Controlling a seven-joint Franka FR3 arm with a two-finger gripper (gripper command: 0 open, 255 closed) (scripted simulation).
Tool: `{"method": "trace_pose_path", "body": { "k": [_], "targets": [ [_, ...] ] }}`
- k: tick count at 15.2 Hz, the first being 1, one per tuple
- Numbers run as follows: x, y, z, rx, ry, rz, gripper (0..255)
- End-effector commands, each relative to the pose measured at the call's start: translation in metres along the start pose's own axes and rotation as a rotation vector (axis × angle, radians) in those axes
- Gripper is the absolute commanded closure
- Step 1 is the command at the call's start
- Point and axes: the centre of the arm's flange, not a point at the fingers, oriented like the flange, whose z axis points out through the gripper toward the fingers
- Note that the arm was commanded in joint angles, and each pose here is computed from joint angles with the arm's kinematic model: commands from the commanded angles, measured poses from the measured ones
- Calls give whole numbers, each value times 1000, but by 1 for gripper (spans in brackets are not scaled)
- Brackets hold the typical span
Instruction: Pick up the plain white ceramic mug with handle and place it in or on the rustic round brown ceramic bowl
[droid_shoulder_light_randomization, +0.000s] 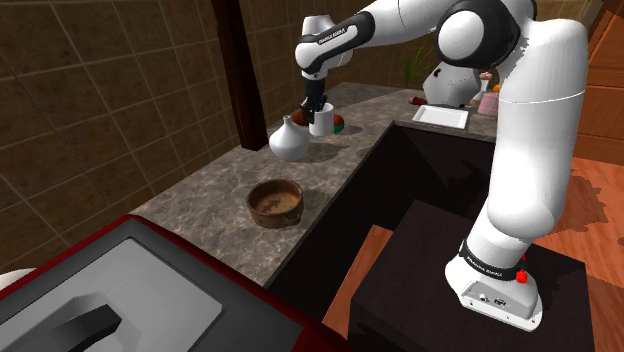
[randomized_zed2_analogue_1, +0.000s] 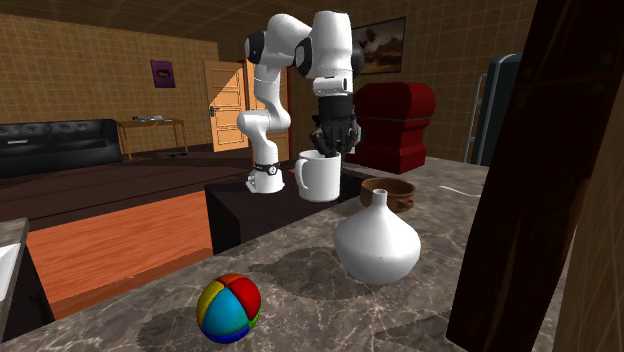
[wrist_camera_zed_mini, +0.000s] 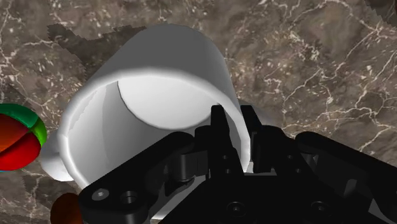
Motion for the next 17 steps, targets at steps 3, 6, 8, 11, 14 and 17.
{"method": "trace_pose_path", "body": {
  "k": [3,6,8,11,14,17],
  "targets": [
    [-8,-38,-10,0,0,0,255],
    [-17,-76,-14,0,0,0,255],
    [-24,-102,-17,0,0,0,255],
    [-33,-140,-21,0,0,0,255],
    [-43,-178,-26,0,0,0,255],
    [-52,-216,-30,0,0,0,255]
  ]
}}
